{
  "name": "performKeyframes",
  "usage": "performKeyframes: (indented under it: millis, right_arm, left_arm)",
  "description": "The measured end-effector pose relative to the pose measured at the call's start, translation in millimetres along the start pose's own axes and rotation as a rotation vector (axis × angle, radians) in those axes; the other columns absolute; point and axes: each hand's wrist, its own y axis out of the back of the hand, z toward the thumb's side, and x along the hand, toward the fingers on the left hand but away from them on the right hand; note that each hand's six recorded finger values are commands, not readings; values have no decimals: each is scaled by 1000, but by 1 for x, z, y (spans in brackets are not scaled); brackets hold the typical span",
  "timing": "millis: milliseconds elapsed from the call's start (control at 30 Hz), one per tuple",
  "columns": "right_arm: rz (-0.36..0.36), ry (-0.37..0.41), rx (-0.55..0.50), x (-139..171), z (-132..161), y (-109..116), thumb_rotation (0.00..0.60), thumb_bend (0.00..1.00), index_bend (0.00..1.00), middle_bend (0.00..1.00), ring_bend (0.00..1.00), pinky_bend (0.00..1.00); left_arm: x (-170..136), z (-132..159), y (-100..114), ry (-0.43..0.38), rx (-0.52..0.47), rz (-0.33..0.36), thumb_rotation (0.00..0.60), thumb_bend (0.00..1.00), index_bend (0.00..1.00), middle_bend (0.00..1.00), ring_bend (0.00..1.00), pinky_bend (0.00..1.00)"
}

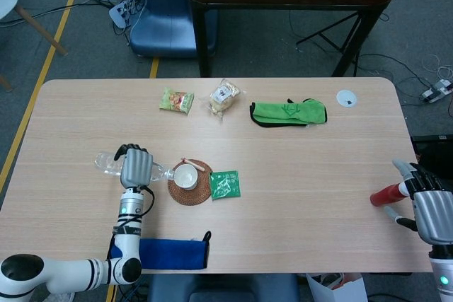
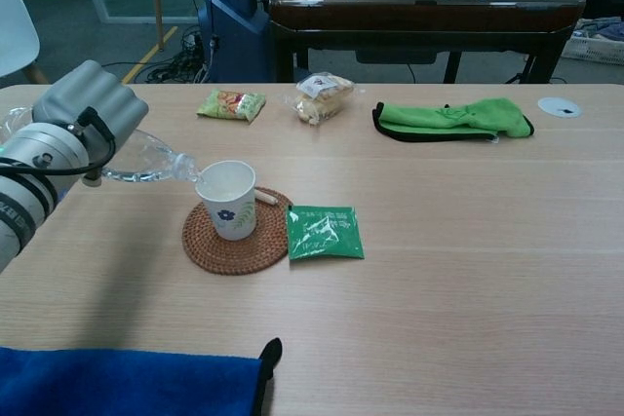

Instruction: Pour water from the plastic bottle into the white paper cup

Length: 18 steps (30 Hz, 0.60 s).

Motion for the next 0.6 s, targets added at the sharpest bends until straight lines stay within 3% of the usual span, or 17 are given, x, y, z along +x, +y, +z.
performKeyframes:
  millis: [300, 600]
  right_arm:
    - [3, -2, 2, 0, 0, 0, 600, 45, 126, 190, 132, 237]
    - [6, -5, 3, -1, -1, -1, 600, 45, 125, 189, 132, 237]
  left_arm:
    - [-1, 1, -3, 0, -6, -12, 600, 43, 666, 638, 606, 564]
    - [1, 4, -7, -16, -105, -60, 600, 43, 668, 642, 610, 568]
